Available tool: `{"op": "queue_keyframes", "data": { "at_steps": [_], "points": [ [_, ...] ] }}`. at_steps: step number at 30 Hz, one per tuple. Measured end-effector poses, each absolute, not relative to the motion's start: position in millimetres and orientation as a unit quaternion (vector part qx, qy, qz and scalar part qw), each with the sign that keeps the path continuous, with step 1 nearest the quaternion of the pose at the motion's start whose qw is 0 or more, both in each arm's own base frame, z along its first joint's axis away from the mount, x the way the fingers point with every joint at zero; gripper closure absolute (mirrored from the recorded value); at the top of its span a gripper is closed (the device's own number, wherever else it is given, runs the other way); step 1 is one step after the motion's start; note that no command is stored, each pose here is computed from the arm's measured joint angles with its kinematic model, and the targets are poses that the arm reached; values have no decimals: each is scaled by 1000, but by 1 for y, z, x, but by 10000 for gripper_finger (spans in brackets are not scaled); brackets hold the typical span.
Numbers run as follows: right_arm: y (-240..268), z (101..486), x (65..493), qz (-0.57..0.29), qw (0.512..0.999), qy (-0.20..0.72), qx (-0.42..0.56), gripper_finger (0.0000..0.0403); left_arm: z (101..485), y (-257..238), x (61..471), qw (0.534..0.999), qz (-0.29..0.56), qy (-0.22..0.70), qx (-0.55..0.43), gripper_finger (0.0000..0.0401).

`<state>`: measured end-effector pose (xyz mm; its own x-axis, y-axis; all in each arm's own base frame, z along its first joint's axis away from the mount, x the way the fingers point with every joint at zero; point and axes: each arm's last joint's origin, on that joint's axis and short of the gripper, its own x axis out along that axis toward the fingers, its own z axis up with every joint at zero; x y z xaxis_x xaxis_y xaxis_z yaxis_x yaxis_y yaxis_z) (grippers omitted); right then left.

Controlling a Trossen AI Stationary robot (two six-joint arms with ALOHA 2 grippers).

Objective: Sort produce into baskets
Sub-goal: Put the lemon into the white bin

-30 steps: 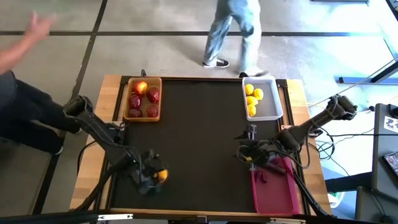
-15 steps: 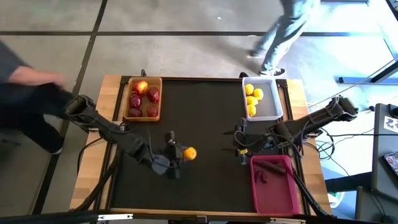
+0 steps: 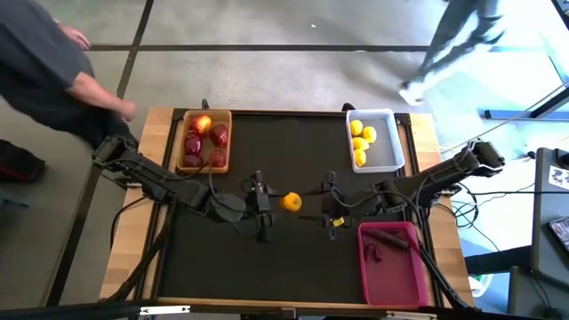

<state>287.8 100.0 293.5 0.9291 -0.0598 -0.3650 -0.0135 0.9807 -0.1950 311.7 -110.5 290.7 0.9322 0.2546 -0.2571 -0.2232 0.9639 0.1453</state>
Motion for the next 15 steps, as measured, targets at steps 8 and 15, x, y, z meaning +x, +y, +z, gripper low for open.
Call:
{"op": "queue_keyframes", "data": {
  "at_steps": [8, 15],
  "points": [
    [102, 296, 308, -13, 988, 106, -113, 147, 299, -108, 316, 988, 101, 102, 61, 210],
    [99, 295, 313, -5, 988, 99, -117, 216, 300, -109, 316, 988, 99, 97, 68, 210]
  ]
}}
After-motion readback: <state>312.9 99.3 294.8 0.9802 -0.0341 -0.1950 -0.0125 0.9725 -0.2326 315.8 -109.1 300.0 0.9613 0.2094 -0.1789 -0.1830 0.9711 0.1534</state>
